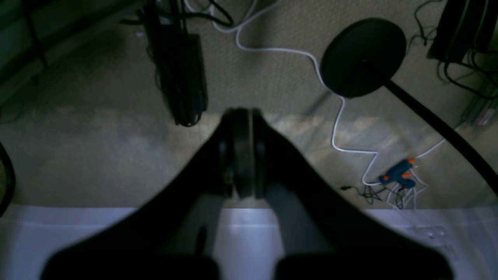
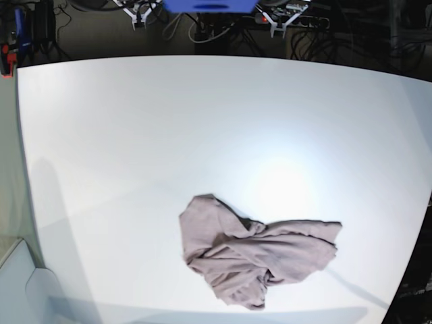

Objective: Layout the t-shirt on the table in an organized manner, then fold the t-shirt properly

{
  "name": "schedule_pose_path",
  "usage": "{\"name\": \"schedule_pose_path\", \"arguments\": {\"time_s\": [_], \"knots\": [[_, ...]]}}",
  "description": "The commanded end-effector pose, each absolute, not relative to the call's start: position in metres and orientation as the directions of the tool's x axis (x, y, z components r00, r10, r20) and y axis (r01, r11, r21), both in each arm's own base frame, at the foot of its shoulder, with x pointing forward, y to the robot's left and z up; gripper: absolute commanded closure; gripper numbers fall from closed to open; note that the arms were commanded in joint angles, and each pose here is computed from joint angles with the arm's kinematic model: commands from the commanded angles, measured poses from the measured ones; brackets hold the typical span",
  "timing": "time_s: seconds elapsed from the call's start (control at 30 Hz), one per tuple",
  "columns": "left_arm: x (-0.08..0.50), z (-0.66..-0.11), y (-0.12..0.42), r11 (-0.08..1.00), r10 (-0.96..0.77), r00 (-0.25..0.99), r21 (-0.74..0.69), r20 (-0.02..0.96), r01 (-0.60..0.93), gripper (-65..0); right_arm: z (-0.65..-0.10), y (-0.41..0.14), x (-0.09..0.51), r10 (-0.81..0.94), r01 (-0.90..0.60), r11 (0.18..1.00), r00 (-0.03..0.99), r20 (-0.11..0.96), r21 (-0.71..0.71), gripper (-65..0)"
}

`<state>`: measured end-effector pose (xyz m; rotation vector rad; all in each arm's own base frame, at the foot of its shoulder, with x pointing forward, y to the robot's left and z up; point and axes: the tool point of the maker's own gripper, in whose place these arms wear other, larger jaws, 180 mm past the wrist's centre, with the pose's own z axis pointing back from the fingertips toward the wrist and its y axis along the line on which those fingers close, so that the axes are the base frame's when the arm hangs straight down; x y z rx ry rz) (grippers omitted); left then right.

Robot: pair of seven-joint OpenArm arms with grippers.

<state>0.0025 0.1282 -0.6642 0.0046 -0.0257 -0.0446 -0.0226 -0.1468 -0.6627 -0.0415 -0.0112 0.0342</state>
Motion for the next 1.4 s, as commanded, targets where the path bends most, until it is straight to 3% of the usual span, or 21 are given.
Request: {"name": "schedule_pose_path", "arguments": {"time_s": [0.0,1.1,1.2,1.37], "knots": [[0.000,-0.664,0.132,0.999,-0.048,0.999,0.020,0.021,0.047,-0.1,-0.663,-0.147,-0.023,0.028,-0.028,0.999,1.000,0.014,-0.032,0.0],[-0.002,-0.664,0.137,0.998,-0.048,0.999,0.027,0.017,0.048,-0.1,-0.663,-0.145,-0.024,0.028,-0.027,0.999,1.000,0.014,-0.029,0.0],[-0.021,-0.663,0.146,0.998,-0.049,0.999,0.037,-0.009,0.049,-0.1,-0.661,-0.147,-0.032,0.030,-0.029,0.999,0.999,0.017,-0.031,0.0],[-0.044,-0.653,0.169,0.996,-0.064,0.998,0.067,0.028,0.062,-0.1,-0.648,-0.157,-0.054,0.045,-0.042,0.998,0.997,0.068,-0.047,0.0]]}}
